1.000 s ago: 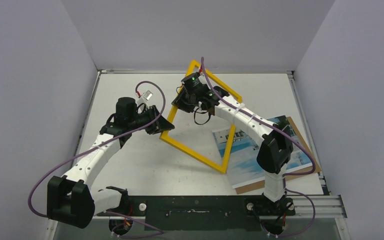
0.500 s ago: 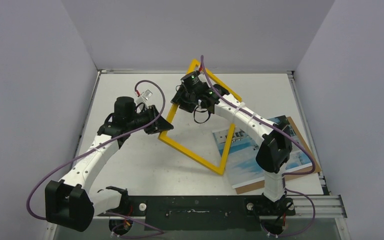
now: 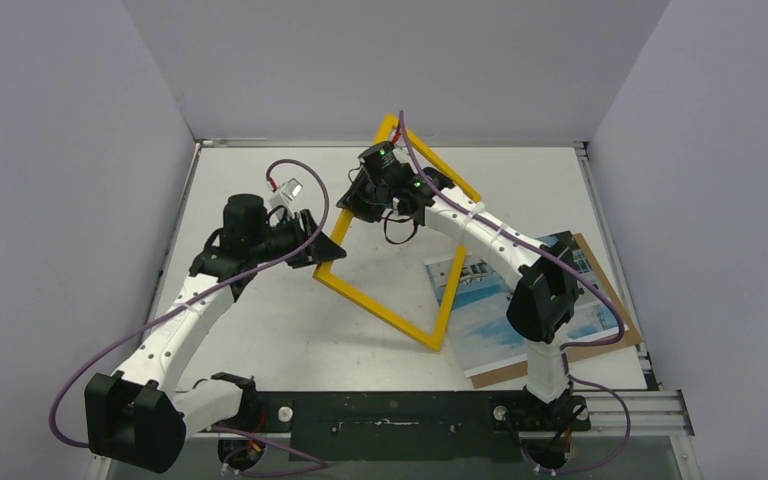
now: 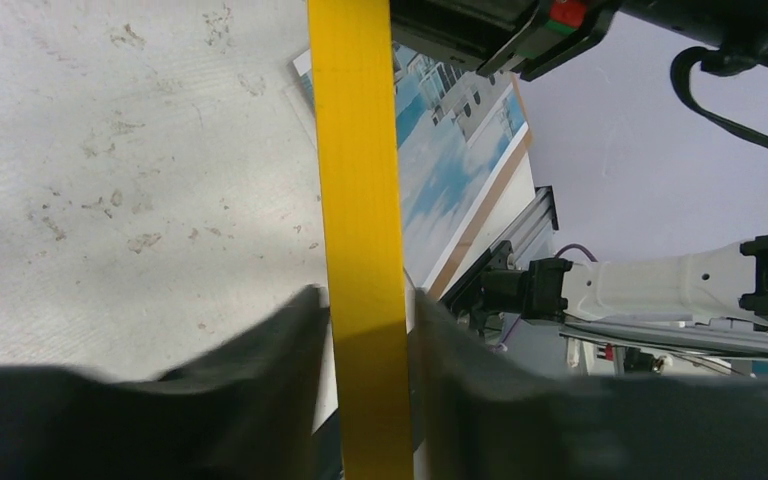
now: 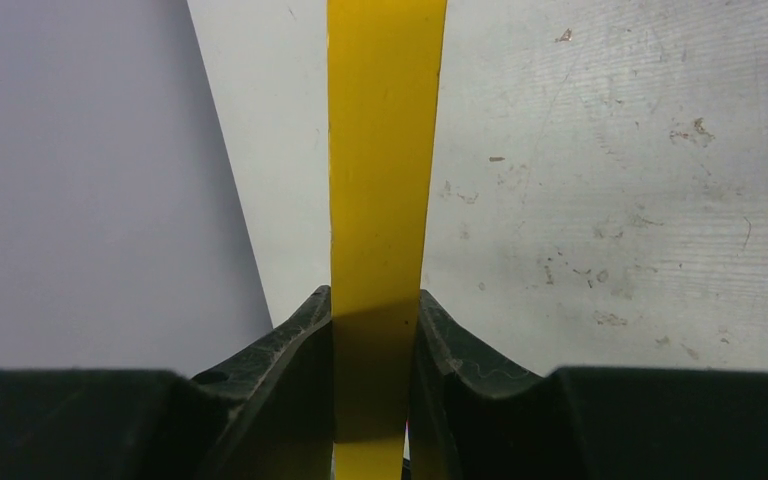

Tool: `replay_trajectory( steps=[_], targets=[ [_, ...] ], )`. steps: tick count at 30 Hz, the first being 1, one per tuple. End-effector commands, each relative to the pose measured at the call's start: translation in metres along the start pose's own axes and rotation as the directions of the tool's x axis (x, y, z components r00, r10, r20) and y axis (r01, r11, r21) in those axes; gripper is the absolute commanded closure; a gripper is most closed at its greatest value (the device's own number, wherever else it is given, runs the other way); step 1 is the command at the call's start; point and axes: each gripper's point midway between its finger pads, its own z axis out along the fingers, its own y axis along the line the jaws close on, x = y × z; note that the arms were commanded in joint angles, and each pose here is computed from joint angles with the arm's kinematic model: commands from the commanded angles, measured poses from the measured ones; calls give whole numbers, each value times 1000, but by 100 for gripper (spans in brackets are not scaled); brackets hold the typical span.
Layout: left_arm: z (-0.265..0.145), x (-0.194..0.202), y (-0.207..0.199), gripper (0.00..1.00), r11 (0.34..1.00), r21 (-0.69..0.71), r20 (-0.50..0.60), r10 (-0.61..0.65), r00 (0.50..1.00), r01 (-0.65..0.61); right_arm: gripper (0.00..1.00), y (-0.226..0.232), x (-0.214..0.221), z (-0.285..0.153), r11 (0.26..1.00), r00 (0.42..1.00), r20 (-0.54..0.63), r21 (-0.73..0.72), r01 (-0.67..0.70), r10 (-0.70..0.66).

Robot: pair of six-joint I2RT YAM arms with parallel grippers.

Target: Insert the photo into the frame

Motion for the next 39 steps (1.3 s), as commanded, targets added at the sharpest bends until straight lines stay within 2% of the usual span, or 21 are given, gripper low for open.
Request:
replay_trajectory(
  steps=[1,2,5,10,14,16,19,23,32,35,39],
  targets=[
    [-14,-28,-39,56,986,93,94,130,987,-139,90,43,-19,-36,990,999,55,-141,11,-4],
    [-17,-31,-44,47,984,102,102,134,986,-144,91,47,-23,-46,987,998,67,-158,13,-2],
    [-31,-47,-68,33,974,141,147,160,976,-180,92,58,-31,-69,979,995,101,-203,24,-4],
    [-67,-83,-102,20,959,142,279,199,939,-245,92,77,-42,-98,954,990,140,-297,50,-8],
    [-95,-110,-108,18,967,64,389,202,899,-246,92,97,-42,-104,918,993,117,-390,66,-22],
    [-107,-120,-97,17,981,-16,433,182,883,-194,92,106,-42,-105,901,995,100,-430,67,-26],
    [-121,-131,-68,17,979,-188,489,158,858,-73,92,122,-42,-113,868,994,102,-488,88,-43],
    [-136,-131,-14,16,913,-378,537,80,840,155,91,145,-44,-135,797,990,128,-590,129,-65],
    [-84,-105,40,16,901,-357,405,-87,910,245,90,183,-41,-170,618,994,102,-780,104,-39],
    [-85,-106,53,16,879,-386,417,-105,903,281,89,186,-38,-165,597,997,70,-799,75,-32],
    [-108,-105,75,16,798,-480,485,-106,868,365,88,192,-29,-149,562,1000,-17,-827,1,-26]
  ],
)
